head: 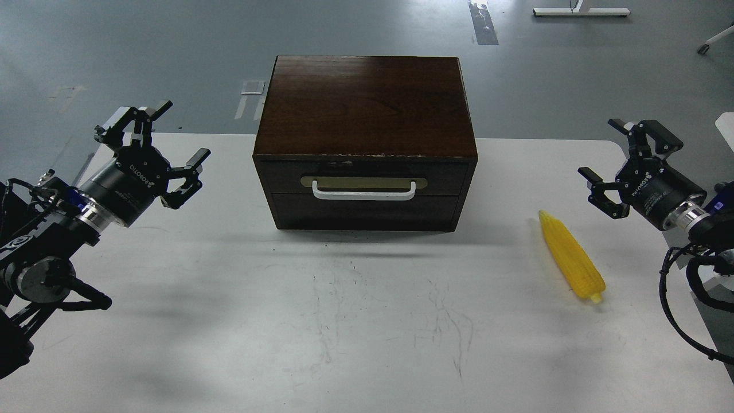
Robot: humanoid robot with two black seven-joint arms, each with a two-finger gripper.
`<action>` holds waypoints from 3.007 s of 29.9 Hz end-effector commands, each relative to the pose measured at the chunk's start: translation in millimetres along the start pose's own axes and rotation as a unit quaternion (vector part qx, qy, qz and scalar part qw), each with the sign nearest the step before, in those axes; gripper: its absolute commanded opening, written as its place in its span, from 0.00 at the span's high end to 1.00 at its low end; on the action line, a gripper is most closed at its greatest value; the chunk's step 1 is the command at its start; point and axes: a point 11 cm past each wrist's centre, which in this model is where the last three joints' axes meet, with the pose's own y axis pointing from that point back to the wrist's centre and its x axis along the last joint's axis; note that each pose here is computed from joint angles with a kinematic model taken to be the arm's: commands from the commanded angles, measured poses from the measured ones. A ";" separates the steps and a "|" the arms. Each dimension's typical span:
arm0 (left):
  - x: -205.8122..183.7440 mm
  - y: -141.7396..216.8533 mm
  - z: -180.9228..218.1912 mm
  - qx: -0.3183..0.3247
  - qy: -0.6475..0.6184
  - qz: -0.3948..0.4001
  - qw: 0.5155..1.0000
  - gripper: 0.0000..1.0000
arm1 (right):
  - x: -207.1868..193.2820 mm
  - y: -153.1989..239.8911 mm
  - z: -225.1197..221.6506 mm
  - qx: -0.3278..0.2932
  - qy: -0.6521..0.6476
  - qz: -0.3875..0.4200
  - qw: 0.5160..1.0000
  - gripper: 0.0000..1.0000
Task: Put corn in drawer with both arms
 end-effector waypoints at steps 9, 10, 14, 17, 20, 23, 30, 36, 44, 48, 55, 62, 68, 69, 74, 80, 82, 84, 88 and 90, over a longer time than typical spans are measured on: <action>9.1 2.4 17.2 -0.012 -0.014 0.009 1.000 0.02 | 3.1 1.5 -2.0 0.002 0.001 0.004 1.000 0.00; 12.7 3.6 22.6 -0.015 -0.021 0.013 1.000 0.02 | 2.9 1.1 -2.6 0.003 0.002 0.004 1.000 0.00; 17.6 -0.5 49.5 -0.031 -0.050 0.012 0.998 0.02 | 3.2 0.6 -5.8 0.008 0.001 0.005 1.000 0.00; 7.7 -18.0 86.3 -0.058 -0.088 -0.012 0.994 0.02 | 7.8 4.0 -10.3 0.011 0.005 0.010 1.000 0.00; -15.4 -41.4 116.2 -0.064 -0.170 -0.060 0.982 0.02 | 9.3 4.9 -12.7 0.013 0.005 0.012 1.000 0.00; -62.4 -69.0 145.9 -0.074 -0.306 -0.142 0.939 0.02 | 10.8 6.0 -14.4 0.014 0.007 0.014 1.000 0.00; -178.4 -103.1 169.7 -0.111 -0.516 -0.296 0.796 0.02 | 12.5 7.3 -14.7 0.014 0.008 0.016 1.000 0.00; -275.9 -136.8 123.0 -0.077 -0.660 -0.424 0.615 0.02 | 13.7 8.0 -16.4 0.015 0.009 0.017 1.000 0.00; -292.1 -142.5 43.1 0.007 -0.771 -0.497 0.398 0.02 | 22.5 15.7 -22.0 0.016 0.017 0.028 0.999 0.00; -286.8 -141.4 10.4 0.049 -0.794 -0.525 0.302 0.02 | 22.9 16.7 -21.0 0.014 0.016 0.029 0.999 0.00; -274.8 -143.0 -17.6 0.078 -0.806 -0.536 0.238 0.02 | 22.9 16.4 -20.7 0.014 0.016 0.029 0.999 0.00; -256.4 -139.8 -32.2 0.107 -0.806 -0.542 0.211 0.02 | 22.8 16.4 -20.6 0.014 0.017 0.029 0.999 0.00; -255.2 -140.9 -39.8 0.111 -0.808 -0.544 0.198 0.02 | 22.9 16.4 -20.7 0.014 0.016 0.029 0.999 0.00; -254.0 -141.5 -42.5 0.115 -0.808 -0.545 0.194 0.02 | 22.8 16.3 -21.0 0.015 0.017 0.029 0.999 0.00; -246.9 -139.9 -49.1 0.127 -0.805 -0.549 0.187 0.02 | 23.3 16.7 -21.5 0.015 0.017 0.029 0.999 0.00; -244.8 -142.6 -50.6 0.132 -0.805 -0.546 0.188 0.02 | 23.3 16.7 -21.5 0.015 0.017 0.029 0.999 0.00; -241.9 -142.2 -52.5 0.136 -0.804 -0.546 0.191 0.02 | 23.3 16.7 -21.5 0.015 0.017 0.029 0.999 0.00; -240.8 -141.1 -54.4 0.137 -0.803 -0.548 0.191 0.02 | 23.3 16.7 -21.5 0.015 0.017 0.029 0.999 0.00; -237.5 -139.4 -57.4 0.141 -0.801 -0.549 0.195 0.02 | 23.3 16.7 -21.5 0.015 0.017 0.029 0.999 0.00; -235.2 -138.7 -58.0 0.143 -0.800 -0.549 0.197 0.02 | 23.3 16.7 -21.5 0.015 0.017 0.029 0.999 0.00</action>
